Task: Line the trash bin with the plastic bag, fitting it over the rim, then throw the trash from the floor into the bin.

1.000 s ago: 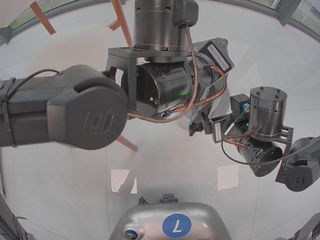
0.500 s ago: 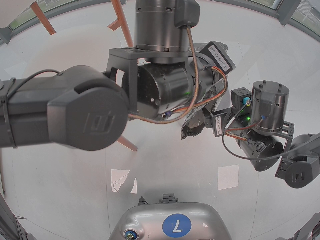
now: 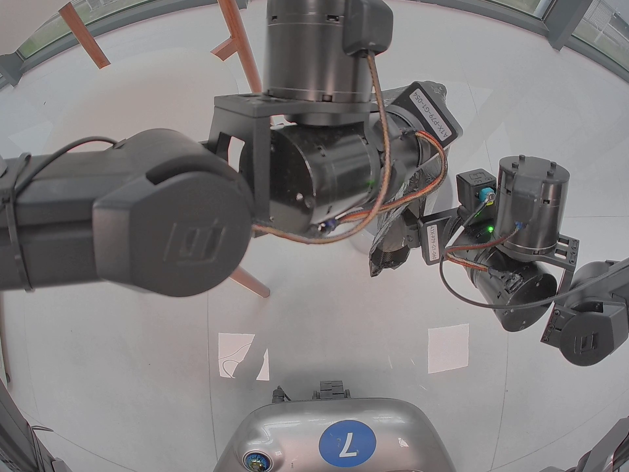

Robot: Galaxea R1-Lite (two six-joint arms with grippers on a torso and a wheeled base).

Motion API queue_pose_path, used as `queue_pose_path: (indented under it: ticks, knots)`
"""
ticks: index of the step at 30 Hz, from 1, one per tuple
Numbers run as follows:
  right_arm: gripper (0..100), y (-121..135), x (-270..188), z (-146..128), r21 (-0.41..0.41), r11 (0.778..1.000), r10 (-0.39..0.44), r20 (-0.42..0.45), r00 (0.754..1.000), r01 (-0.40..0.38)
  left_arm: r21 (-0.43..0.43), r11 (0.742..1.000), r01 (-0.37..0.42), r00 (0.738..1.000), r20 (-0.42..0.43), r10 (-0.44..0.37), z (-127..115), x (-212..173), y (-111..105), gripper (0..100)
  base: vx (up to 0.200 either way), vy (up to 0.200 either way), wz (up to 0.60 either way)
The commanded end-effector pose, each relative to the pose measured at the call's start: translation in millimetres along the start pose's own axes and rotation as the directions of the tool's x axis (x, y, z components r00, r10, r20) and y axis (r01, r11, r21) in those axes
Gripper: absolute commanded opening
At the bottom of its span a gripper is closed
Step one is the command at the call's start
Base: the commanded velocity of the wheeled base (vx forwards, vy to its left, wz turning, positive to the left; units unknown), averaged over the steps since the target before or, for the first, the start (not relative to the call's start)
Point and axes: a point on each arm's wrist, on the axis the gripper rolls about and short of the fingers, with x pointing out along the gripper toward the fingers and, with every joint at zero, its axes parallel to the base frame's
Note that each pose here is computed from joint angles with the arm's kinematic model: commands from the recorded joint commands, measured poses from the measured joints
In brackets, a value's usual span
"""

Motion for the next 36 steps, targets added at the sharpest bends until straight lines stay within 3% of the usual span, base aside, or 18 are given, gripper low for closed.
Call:
queue_pose_path:
  ticks: [1,4,5,17,26,36]
  knots:
    - [100,0.3,0.2,0.2,0.001,1.0,0.0,0.001,1.0,0.0,0.0,1.0,-0.002,1.0,-0.001,0.002,-0.5,0.5,0.6,0,0.0,0.0,0.0]
    - [100,0.3,0.1,-1.1,-0.002,1.0,0.0,-0.002,1.0,0.0,0.0,1.0,-0.002,1.0,-0.001,0.002,-0.5,0.5,0.6,0,0.0,0.0,0.0]
    - [0,0.3,0.1,-1.1,-0.002,1.0,0.0,-0.002,1.0,0.0,0.0,1.0,-0.002,1.0,-0.001,0.002,-0.5,0.5,0.6,0,0.0,0.0,0.0]
    - [0,4.8,-6.1,1.3,0.01,1.0,0.023,0.008,1.0,-0.023,-0.001,1.0,-0.001,1.0,-0.004,0.001,-1.1,0.4,0.3,0,0.0,0.0,0.0]
    - [0,2.7,-24.7,11.2,0.073,0.995,0.062,0.036,0.997,-0.065,0.006,0.999,-0.045,0.996,-0.079,0.046,-7.3,-11.5,-3.2,0,0.0,0.0,0.0]
    - [0,-3.9,-30.0,0.4,0.082,0.994,0.072,0.009,0.997,-0.073,0.009,0.999,-0.042,0.994,-0.097,0.043,-10.4,-10.8,-0.2,0,0.0,0.0,0.0]
